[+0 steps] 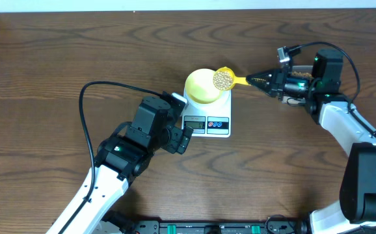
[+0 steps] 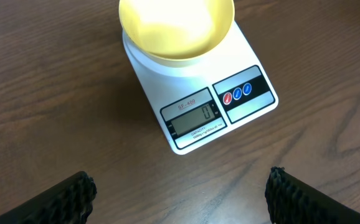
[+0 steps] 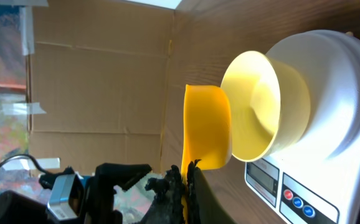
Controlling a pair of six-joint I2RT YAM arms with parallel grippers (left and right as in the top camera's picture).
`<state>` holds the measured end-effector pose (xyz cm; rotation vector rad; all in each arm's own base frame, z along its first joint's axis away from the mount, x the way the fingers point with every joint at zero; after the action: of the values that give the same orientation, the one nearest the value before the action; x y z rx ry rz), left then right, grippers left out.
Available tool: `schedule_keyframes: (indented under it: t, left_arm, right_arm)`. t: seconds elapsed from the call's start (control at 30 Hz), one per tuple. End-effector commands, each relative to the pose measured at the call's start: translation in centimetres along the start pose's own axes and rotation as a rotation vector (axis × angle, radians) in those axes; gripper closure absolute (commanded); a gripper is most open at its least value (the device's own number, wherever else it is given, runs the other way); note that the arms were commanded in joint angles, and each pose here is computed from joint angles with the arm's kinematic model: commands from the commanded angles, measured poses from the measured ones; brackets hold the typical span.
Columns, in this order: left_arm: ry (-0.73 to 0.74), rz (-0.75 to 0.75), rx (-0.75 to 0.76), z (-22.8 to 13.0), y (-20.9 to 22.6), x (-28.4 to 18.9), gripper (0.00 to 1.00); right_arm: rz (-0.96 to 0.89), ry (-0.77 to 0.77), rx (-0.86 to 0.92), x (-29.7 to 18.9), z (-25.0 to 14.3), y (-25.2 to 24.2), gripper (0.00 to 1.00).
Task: Scoop item into bowl and weigh 50g on scale
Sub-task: 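Carry the filled scoop left over the yellow bowl with the right gripper, then tilt the scoop over the yellow bowl to pour soybeans, right gripper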
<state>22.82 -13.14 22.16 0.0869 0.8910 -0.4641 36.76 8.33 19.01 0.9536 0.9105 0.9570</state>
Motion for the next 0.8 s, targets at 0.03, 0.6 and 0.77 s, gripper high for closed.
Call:
schedule_keyframes:
  t: [0.03, 0.6, 0.77]
  left_arm:
    - [0.001, 0.012, -0.012, 0.0, 0.2, 0.1, 0.11]
    - [0.001, 0.012, -0.012, 0.0, 0.2, 0.1, 0.11]
    - [0.001, 0.012, -0.012, 0.0, 0.2, 0.1, 0.11]
  right_arm:
    - [-0.025, -0.003, 0.032, 1.3, -0.2, -0.1, 0.99]
    - [-0.024, 0.010, 0.018, 3.3, -0.7, 0.8, 0.99]
    - [-0.013, 0.022, 0.030, 3.3, -0.8, 0.9, 0.99]
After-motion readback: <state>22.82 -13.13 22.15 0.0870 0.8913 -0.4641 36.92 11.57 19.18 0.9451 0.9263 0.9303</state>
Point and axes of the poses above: each gripper's point midway between its finger pads, its own x axis out along the fingers, its own y axis along the line the jaws close on, z = x × y, the point moved 8 cm from there along -x, back along the fingers, and after that the axes turned 6 degrees about -x, right-handed, at the moved point
